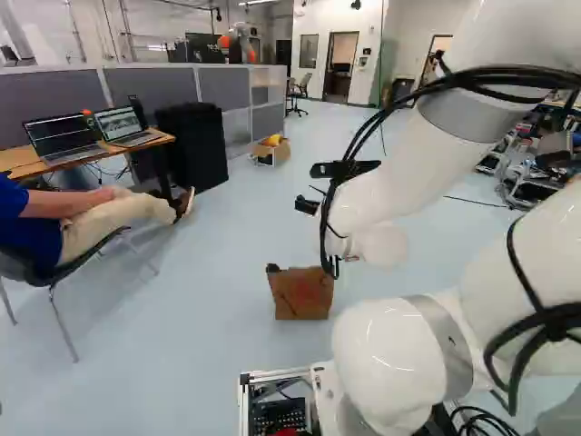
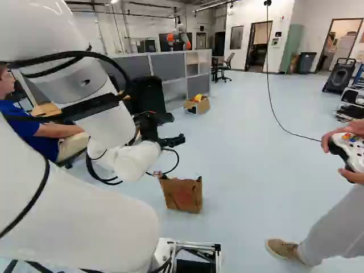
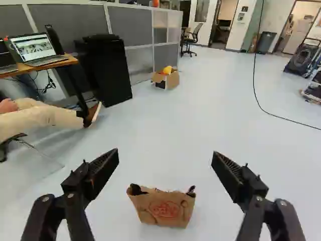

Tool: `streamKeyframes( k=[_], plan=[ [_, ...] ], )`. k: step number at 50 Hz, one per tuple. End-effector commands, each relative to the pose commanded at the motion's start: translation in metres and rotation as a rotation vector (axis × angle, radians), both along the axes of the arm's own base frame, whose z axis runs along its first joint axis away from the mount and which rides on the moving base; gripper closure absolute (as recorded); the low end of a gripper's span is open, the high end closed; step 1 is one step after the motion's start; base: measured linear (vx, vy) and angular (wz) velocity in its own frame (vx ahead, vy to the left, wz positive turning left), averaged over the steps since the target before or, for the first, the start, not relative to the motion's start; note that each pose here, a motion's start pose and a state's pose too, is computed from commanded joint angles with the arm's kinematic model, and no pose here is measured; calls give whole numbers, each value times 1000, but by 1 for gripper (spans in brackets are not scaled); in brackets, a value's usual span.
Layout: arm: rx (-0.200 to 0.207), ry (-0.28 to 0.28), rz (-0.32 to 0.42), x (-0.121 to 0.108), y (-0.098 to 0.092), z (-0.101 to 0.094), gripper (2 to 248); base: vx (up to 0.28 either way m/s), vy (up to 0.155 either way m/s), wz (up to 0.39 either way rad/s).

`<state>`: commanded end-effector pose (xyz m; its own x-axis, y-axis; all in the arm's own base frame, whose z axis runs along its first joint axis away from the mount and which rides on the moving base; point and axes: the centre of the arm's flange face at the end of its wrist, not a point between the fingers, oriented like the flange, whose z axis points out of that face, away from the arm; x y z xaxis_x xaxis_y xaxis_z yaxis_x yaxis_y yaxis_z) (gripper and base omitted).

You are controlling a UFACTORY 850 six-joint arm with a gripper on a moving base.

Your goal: Pick up the grocery bag from the ground

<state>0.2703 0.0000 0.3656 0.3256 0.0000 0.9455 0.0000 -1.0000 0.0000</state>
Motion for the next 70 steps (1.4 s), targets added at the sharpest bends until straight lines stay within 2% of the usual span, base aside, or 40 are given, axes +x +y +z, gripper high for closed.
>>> streamKeyframes(
  k=[55, 70],
  plan=[
    [0, 0, 0, 0, 0, 0, 3, 0, 0, 0],
    [0, 5, 0, 12, 0, 2, 3, 0, 0, 0]
  ],
)
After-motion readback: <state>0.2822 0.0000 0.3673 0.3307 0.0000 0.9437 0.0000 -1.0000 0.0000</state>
